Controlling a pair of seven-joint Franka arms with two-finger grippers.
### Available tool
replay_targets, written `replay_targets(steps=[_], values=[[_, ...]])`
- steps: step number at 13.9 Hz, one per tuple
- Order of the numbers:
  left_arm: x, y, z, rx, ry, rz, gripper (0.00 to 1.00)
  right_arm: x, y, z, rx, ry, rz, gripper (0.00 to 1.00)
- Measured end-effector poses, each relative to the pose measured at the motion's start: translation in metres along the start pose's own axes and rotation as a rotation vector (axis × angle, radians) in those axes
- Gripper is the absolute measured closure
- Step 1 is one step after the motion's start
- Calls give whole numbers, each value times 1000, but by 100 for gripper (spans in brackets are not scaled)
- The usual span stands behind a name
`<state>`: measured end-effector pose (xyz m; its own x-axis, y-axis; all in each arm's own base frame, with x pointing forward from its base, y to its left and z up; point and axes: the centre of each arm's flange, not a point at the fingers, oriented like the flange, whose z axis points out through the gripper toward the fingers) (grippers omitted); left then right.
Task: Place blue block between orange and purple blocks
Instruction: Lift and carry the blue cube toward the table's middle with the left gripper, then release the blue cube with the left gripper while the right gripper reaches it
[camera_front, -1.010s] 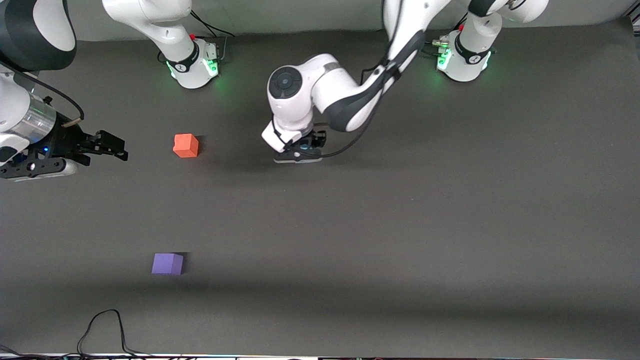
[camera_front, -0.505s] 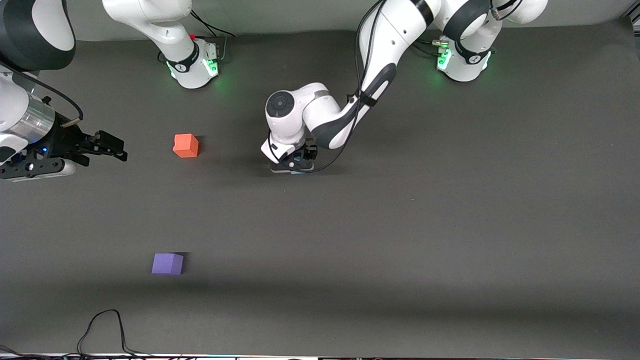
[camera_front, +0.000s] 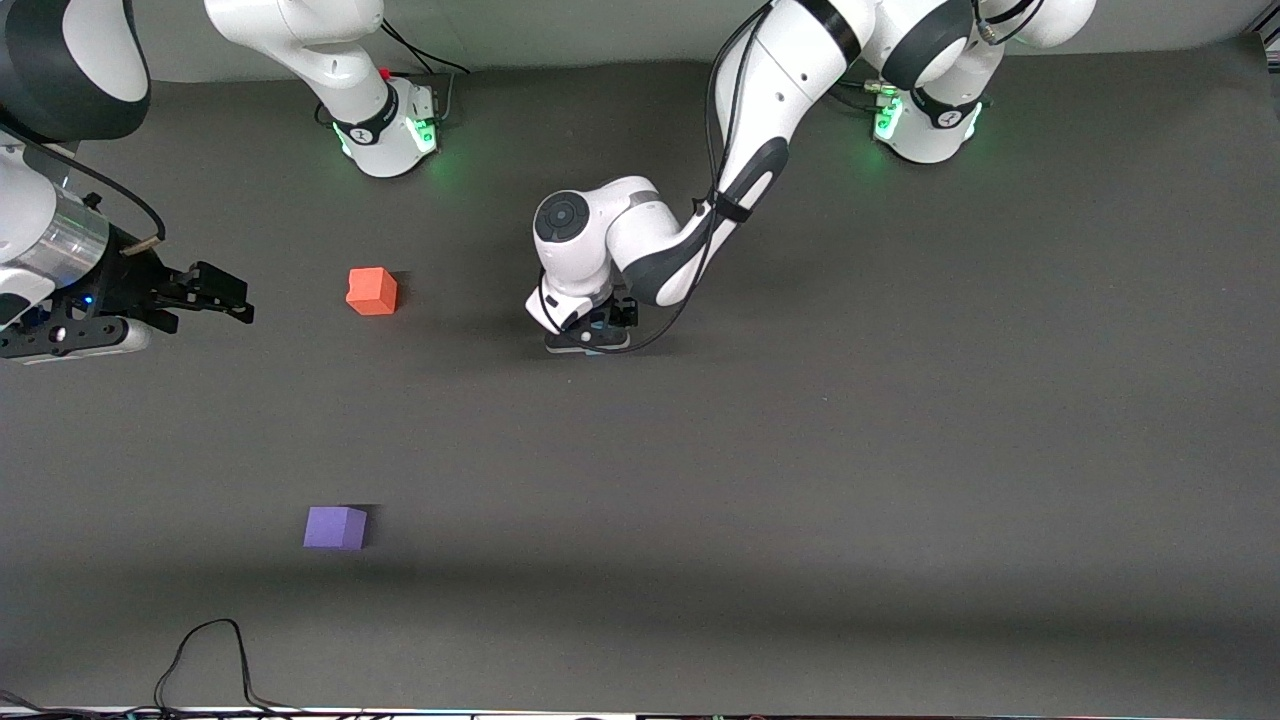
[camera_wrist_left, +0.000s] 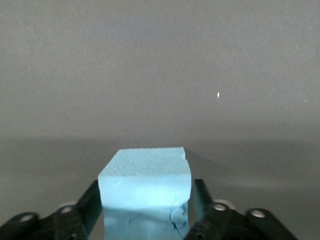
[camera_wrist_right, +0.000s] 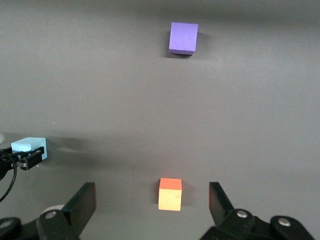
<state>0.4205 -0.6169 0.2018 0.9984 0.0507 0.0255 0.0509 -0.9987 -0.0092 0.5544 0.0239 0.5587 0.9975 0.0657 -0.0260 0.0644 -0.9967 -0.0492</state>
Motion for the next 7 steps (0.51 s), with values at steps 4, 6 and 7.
replay_targets(steps=[4,6,7], values=[[41,-21,-72,0,-19,-70,0,0,-1,0,0,0,-2,0],[94,-68,-137,-63,-78,-104,0,0,-2,0,0,-4,-4,0],[131,-111,-168,-92,-111,-114,0,-1,-4,1,1,-15,-7,0]])
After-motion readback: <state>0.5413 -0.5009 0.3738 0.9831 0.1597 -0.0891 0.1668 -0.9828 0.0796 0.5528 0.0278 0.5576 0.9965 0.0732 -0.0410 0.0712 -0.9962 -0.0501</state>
